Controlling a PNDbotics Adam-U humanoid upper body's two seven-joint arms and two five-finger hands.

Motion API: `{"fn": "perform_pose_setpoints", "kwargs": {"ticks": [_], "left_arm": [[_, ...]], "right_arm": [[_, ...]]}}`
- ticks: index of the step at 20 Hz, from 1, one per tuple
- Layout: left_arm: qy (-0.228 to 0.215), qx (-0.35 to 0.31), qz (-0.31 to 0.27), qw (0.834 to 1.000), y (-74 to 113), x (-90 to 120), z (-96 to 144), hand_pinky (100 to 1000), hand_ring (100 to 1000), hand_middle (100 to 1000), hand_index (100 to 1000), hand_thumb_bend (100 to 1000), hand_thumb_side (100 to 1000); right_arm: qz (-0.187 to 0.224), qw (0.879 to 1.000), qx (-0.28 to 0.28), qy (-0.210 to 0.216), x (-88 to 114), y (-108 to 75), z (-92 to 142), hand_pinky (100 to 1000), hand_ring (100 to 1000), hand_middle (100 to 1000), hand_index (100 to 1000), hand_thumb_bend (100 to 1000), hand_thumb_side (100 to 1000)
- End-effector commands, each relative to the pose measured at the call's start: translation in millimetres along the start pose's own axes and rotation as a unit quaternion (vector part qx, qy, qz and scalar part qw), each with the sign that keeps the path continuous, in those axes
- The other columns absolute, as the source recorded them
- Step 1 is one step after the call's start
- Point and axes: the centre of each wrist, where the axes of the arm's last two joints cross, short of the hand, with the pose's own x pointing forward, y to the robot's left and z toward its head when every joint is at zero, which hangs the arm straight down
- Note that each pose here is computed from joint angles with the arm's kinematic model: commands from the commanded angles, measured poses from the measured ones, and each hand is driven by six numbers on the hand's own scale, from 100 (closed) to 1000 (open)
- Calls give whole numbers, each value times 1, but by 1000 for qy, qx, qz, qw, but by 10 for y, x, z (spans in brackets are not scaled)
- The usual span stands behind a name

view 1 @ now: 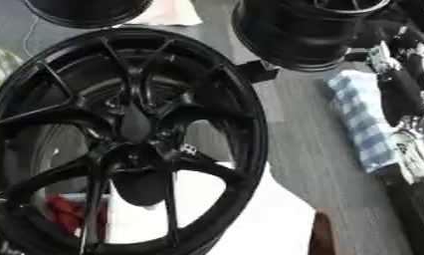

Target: Pull the pin out of the wheel hub.

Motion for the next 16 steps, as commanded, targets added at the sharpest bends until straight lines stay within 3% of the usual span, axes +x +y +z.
{"fn": "perform_pose_setpoints", "kwargs": {"ticks": [1,4,6,8,9,10,11,12,13,14,16], "left_arm": [[28,24,-14,999,149,-61,105,849,370,132,461,100,286],[44,6,-21,999,25,-188,99,860,408,177,517,100,285],[47,-11,-26,998,-36,-235,93,884,475,302,645,100,329],[49,-25,-38,998,-71,-261,92,930,555,445,785,100,438],[48,-32,-43,997,-80,-271,92,930,555,445,785,100,438],[47,-37,-49,997,-88,-274,91,1000,701,617,889,100,586],[44,-42,-56,997,-93,-275,91,1000,724,645,902,100,631],[42,-44,-63,996,-94,-277,92,1000,782,713,930,100,794],[39,-46,-70,996,-97,-282,92,1000,792,724,935,100,830],[36,-48,-76,995,-103,-285,91,1000,815,746,947,104,941],[30,-54,-84,995,-112,-291,89,1000,818,746,946,133,960]], "right_arm": [[6,1000,-3,-19,82,-17,-51,616,678,609,670,265,381],[3,1000,-3,-20,82,-6,-55,616,678,608,670,264,381],[1,1000,-4,-20,81,1,-56,616,678,608,670,264,382],[0,1000,-4,-20,79,4,-55,616,678,608,670,263,382],[-1,1000,-3,-20,78,5,-54,616,678,608,670,263,382],[-1,1000,-3,-20,78,5,-55,616,677,608,670,261,383],[-1,1000,-3,-20,79,5,-55,616,677,608,670,261,383],[-1,1000,-3,-21,80,6,-57,615,677,607,669,261,383],[-2,1000,-3,-21,80,8,-58,615,677,607,669,261,383],[-2,1000,-2,-21,81,9,-60,615,676,607,669,261,382],[-2,1000,-2,-22,84,10,-64,615,676,607,669,261,382]]}}
